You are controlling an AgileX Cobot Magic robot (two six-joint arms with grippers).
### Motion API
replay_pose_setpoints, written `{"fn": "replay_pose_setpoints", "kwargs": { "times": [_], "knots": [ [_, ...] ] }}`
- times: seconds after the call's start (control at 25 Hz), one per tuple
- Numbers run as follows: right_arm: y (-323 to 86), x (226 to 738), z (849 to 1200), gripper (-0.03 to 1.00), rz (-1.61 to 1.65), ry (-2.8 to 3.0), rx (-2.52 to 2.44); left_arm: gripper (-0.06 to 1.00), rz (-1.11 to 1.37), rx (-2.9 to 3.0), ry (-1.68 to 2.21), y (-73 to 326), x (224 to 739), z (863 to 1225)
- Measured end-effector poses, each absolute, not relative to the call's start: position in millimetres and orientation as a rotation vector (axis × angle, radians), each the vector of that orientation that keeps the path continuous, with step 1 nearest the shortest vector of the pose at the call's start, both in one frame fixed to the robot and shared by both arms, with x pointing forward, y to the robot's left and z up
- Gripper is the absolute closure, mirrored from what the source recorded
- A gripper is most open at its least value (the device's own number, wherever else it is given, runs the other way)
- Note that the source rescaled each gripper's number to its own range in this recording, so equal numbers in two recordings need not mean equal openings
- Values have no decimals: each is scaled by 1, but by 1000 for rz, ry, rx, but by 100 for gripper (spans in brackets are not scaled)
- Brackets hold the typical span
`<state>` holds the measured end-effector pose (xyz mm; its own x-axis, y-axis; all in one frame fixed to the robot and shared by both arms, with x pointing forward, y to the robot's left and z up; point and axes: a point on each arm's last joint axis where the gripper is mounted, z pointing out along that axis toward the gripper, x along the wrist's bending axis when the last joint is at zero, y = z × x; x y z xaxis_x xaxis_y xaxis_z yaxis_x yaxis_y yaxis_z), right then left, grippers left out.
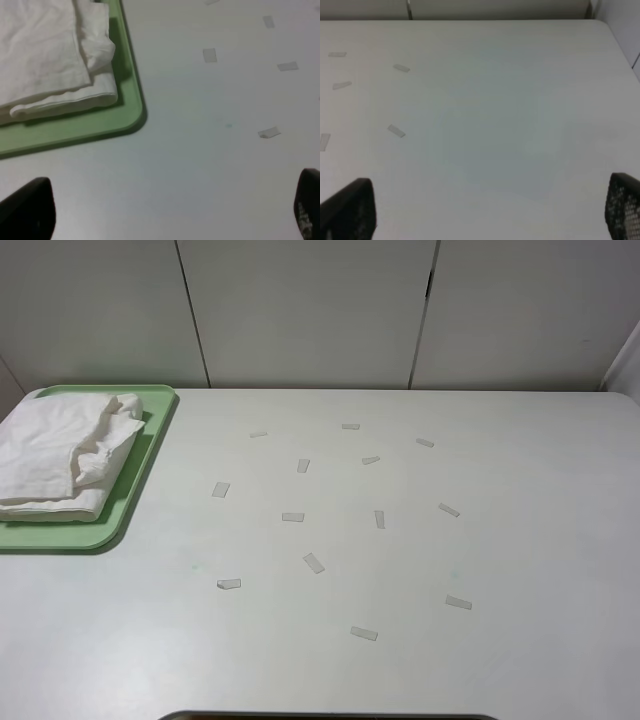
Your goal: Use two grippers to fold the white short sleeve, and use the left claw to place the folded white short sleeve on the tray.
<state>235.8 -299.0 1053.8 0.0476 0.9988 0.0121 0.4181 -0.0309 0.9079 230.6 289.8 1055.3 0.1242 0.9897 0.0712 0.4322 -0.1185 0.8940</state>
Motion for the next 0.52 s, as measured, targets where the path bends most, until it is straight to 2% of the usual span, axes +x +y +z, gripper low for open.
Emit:
{"fn": "replay_pose_setpoints", "kwargs": {
  "times": [0.52],
  "knots": [
    [-299, 236, 1054, -3, 956, 1474, 1558, 0, 951, 1661, 1402, 290, 231, 1055]
  ]
}}
